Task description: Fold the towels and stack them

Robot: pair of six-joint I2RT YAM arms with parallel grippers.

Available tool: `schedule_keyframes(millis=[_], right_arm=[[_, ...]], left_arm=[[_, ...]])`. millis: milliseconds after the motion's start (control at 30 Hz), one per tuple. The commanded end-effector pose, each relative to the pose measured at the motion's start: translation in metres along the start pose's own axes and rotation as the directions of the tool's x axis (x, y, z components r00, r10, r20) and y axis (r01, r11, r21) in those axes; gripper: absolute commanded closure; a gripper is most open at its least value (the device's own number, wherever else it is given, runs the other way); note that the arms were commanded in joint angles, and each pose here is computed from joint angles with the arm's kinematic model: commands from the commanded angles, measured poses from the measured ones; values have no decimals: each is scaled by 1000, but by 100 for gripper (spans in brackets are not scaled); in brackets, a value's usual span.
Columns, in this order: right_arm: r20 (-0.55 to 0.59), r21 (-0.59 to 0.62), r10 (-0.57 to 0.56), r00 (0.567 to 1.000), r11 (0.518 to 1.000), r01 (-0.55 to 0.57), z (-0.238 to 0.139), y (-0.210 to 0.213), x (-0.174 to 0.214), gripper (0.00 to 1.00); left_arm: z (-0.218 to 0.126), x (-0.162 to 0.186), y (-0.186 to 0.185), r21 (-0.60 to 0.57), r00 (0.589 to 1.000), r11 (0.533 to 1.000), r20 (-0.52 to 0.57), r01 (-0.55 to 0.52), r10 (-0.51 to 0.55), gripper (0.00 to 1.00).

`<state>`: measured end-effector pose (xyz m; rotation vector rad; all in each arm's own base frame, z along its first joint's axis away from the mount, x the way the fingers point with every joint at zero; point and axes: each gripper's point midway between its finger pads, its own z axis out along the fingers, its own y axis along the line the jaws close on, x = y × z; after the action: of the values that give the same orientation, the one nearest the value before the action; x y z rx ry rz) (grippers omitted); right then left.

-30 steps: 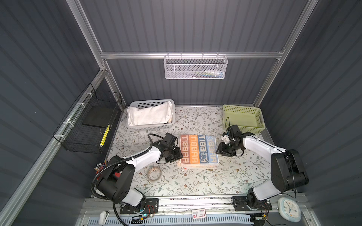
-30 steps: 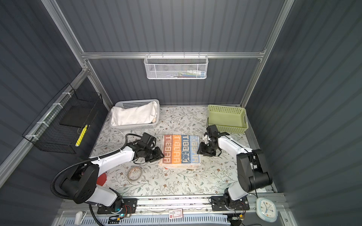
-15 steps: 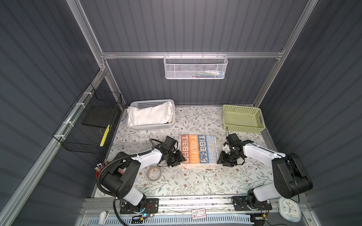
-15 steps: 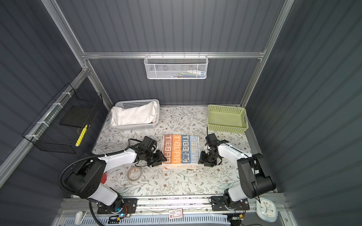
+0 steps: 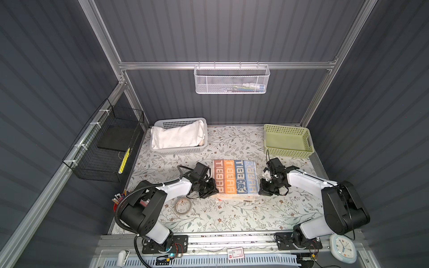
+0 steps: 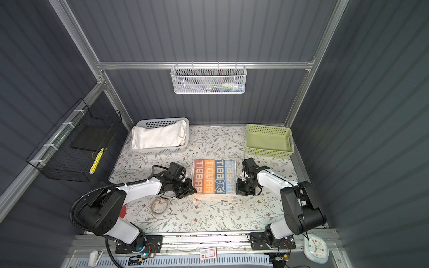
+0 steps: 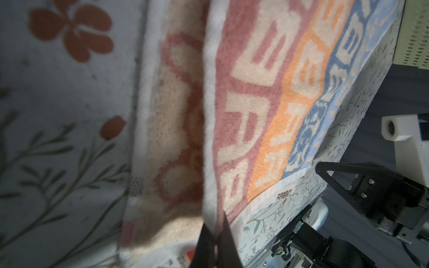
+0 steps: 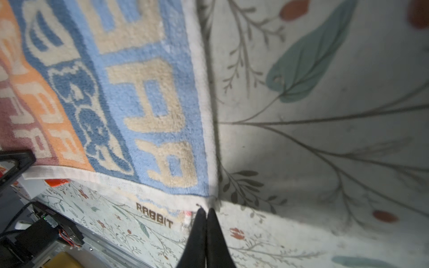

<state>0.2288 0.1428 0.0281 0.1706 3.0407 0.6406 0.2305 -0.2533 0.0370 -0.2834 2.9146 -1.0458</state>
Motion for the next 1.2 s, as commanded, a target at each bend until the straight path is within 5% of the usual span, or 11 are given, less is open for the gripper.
schedule_keyframes(millis=[0,67,167,333,733,1167], right_arm=[[34,-5,-31,999,1000,31,-8,7,-7,99],[33,-3,-28,999,1000,28,-9,6,-6,99],[19,18,-4,1000,1000,4,-6,1,-3,74],[-35,45,7,999,999,-6,10,-8,5,62],[-84,59,-8,996,998,13,28,7,6,99],[36,79,-71,997,995,68,-43,30,3,100]], left_arm=[[-10,-2,-13,11,999,999,13,-39,38,100],[-12,-2,-14,12,999,999,13,-40,40,100],[-12,-2,-13,7,999,999,13,-41,41,100],[-11,-2,-11,2,999,999,12,-40,40,100],[-10,-4,-15,4,998,998,4,-56,56,100],[-65,-24,-21,-35,988,990,62,-137,139,100]])
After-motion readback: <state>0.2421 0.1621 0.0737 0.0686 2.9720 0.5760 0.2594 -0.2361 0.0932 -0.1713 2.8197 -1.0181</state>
